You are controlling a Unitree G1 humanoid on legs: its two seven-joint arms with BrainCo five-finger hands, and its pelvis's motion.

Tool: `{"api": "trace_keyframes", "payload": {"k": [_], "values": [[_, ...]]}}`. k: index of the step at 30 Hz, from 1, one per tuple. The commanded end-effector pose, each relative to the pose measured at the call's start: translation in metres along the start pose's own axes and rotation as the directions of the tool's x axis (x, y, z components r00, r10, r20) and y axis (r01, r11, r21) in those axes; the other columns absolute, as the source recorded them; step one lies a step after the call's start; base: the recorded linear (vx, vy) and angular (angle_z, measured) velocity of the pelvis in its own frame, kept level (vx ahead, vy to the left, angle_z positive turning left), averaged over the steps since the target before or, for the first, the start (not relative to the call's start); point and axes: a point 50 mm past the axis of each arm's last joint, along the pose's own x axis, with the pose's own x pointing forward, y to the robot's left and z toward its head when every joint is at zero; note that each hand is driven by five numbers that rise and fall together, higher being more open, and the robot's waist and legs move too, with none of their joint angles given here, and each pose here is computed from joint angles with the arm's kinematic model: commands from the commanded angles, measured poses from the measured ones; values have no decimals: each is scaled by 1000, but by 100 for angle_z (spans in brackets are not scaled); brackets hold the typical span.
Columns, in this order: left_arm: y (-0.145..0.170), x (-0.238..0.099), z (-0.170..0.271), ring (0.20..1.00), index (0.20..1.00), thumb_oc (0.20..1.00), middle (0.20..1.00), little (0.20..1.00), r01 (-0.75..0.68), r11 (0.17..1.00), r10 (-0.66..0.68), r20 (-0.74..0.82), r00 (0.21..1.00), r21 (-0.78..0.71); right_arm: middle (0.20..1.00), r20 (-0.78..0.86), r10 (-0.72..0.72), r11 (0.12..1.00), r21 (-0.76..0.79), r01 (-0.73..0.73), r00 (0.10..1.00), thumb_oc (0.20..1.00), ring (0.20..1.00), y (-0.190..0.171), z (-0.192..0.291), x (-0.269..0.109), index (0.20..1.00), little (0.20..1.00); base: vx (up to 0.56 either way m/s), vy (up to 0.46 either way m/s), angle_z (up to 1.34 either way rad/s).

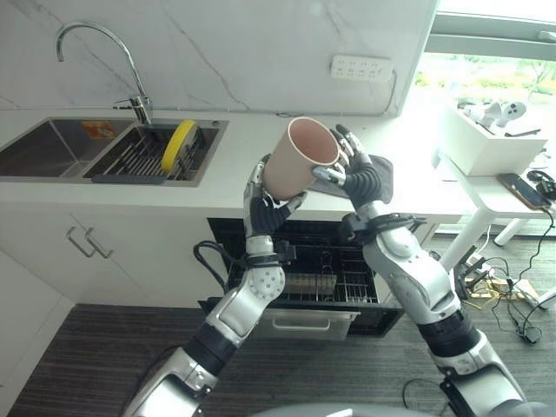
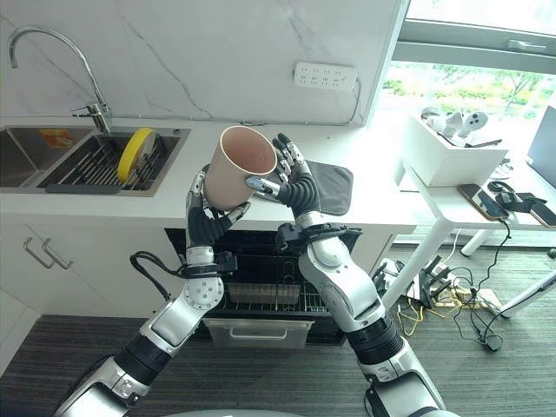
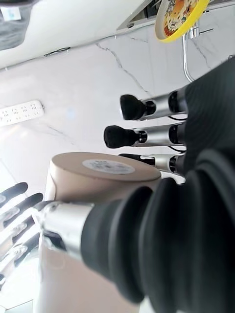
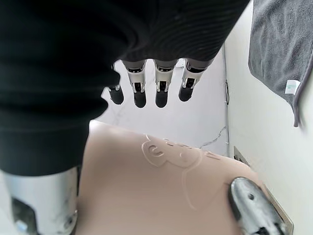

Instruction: Place the dishes in the dishwasher.

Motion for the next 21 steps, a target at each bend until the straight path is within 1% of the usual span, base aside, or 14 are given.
{"api": "trace_keyframes", "payload": {"k": [1,7,21], "values": [[-15,22,31,200,200,200,200,200,11,999,-5,207,978,-31,1000,217,70,996,33,-79,974,1000,1000,21,48,22,1000,1000,0,0,0],[-19,20,29,200,200,200,200,200,21,1000,-16,201,980,-23,1000,231,94,994,23,-102,968,1000,1000,28,52,22,1000,1000,0,0,0],[-22,20,32,200,200,200,200,200,9,999,2,214,977,-49,1000,175,138,989,31,-146,975,1000,1000,36,44,24,1000,1000,0,0,0]]}}
